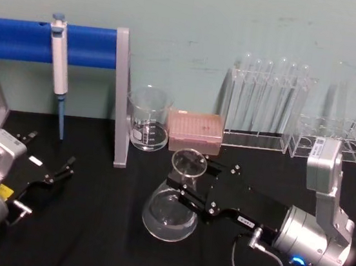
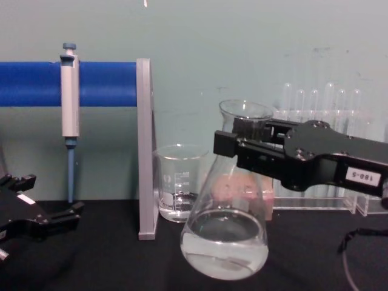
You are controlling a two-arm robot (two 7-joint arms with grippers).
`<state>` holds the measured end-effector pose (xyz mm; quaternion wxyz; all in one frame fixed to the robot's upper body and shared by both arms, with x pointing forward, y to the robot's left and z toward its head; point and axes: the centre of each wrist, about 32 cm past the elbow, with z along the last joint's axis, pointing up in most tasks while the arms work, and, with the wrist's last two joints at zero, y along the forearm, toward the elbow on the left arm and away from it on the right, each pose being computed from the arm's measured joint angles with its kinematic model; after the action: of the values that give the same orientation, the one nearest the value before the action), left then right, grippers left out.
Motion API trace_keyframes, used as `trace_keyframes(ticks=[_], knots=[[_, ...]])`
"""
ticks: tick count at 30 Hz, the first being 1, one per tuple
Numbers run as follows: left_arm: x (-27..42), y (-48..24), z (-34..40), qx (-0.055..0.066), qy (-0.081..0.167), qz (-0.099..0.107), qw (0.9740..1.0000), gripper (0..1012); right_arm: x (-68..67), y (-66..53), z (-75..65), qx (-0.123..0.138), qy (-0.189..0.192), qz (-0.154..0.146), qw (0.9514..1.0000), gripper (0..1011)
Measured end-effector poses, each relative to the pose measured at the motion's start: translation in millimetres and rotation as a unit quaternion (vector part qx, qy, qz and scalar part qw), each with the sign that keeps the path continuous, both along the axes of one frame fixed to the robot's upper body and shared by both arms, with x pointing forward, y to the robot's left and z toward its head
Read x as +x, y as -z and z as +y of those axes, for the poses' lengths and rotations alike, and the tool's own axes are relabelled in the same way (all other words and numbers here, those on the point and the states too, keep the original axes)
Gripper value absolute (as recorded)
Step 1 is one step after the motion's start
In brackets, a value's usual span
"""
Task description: Grasp the erlenmeyer flask with one hand, shake it three times, then place it back.
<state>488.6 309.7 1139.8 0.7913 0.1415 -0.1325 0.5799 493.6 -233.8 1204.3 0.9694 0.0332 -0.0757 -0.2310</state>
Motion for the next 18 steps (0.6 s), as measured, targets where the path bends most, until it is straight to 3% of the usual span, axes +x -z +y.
trace_keyframes(ticks=[10, 15, 18], knots=[[0.0, 0.0, 0.0, 0.0, 0.0, 0.0, 1.0, 1001, 0.6, 1.9, 0.7, 0.017, 0.053, 0.0, 0.9984, 449], [0.0, 0.0, 0.0, 0.0, 0.0, 0.0, 1.0, 1001, 1.8, 2.9, -0.3, 0.03, 0.113, -0.001, 0.9931, 449], [0.0, 0.0, 0.0, 0.0, 0.0, 0.0, 1.0, 1001, 3.0, 2.9, -2.1, 0.035, 0.156, -0.002, 0.9871, 449]])
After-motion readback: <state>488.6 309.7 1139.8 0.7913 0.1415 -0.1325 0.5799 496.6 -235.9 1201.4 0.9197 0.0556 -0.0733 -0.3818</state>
